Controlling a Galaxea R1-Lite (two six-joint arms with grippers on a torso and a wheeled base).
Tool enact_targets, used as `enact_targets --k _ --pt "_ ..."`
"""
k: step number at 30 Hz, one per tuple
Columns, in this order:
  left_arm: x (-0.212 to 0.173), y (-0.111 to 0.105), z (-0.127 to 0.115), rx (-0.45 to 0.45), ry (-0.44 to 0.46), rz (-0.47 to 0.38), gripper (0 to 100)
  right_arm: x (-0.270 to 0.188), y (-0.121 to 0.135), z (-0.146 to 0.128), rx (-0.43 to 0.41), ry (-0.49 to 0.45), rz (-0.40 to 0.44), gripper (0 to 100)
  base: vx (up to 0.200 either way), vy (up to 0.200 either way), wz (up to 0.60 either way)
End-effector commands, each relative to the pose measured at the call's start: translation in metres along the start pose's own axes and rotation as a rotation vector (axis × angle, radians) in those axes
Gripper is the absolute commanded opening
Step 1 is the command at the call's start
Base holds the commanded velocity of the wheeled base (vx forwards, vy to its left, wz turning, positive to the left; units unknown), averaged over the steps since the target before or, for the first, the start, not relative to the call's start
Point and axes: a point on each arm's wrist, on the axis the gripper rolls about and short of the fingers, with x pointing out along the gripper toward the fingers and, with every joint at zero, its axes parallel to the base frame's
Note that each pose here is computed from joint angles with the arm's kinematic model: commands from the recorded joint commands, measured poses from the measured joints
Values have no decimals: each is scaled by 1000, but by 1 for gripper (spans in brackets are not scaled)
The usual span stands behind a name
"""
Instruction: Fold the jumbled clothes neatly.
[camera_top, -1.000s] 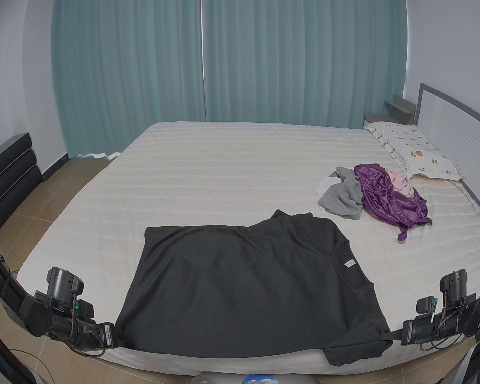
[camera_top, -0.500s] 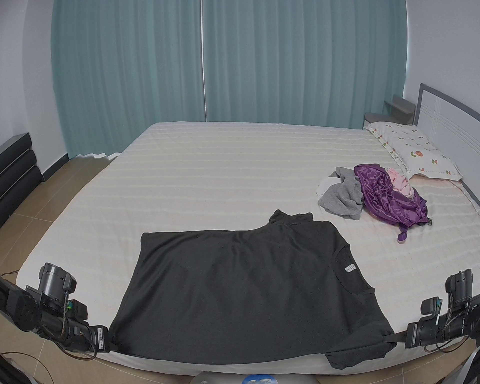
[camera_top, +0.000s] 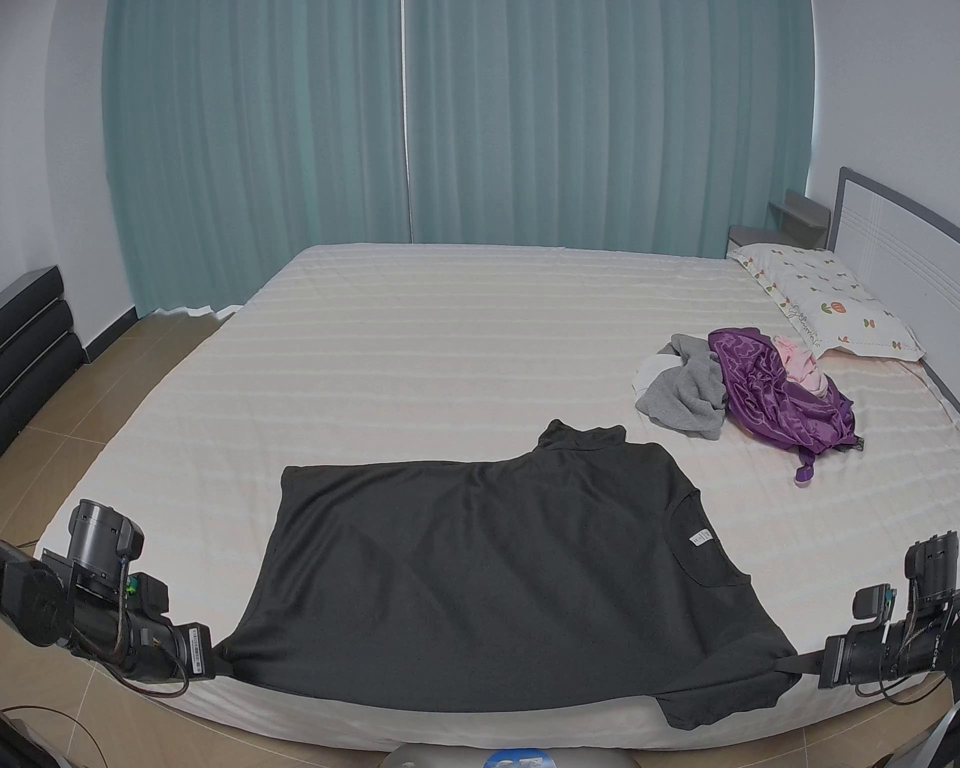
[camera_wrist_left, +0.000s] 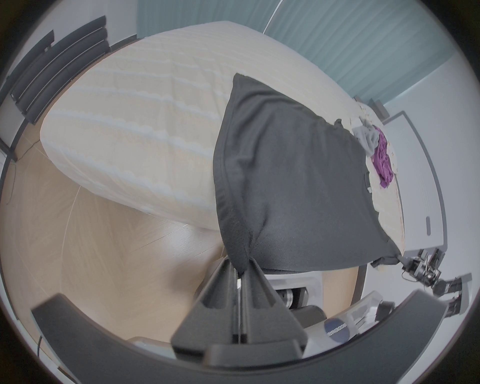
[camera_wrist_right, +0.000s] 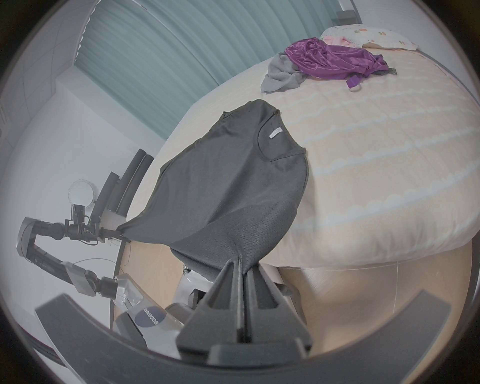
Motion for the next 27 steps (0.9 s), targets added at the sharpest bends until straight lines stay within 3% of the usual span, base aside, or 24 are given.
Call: enact_targets --k 1,4,10,22,27 --pt "-5 -6 15 -29 -58 -21 0 1 2 15 14 -44 8 0 0 0 0" --pt "-9 -13 33 -82 -108 -44 0 5 4 34 54 -78 17 0 0 0 0" --pt "-2 -18 53 -123 -117 -55 0 20 -3 54 71 -83 -27 0 0 0 0" --pt "10 -32 79 -146 -130 -70 0 45 -9 70 67 -58 -53 0 0 0 0" --pt "15 -31 84 -151 -136 -36 0 60 -13 76 67 -71 -80 0 0 0 0"
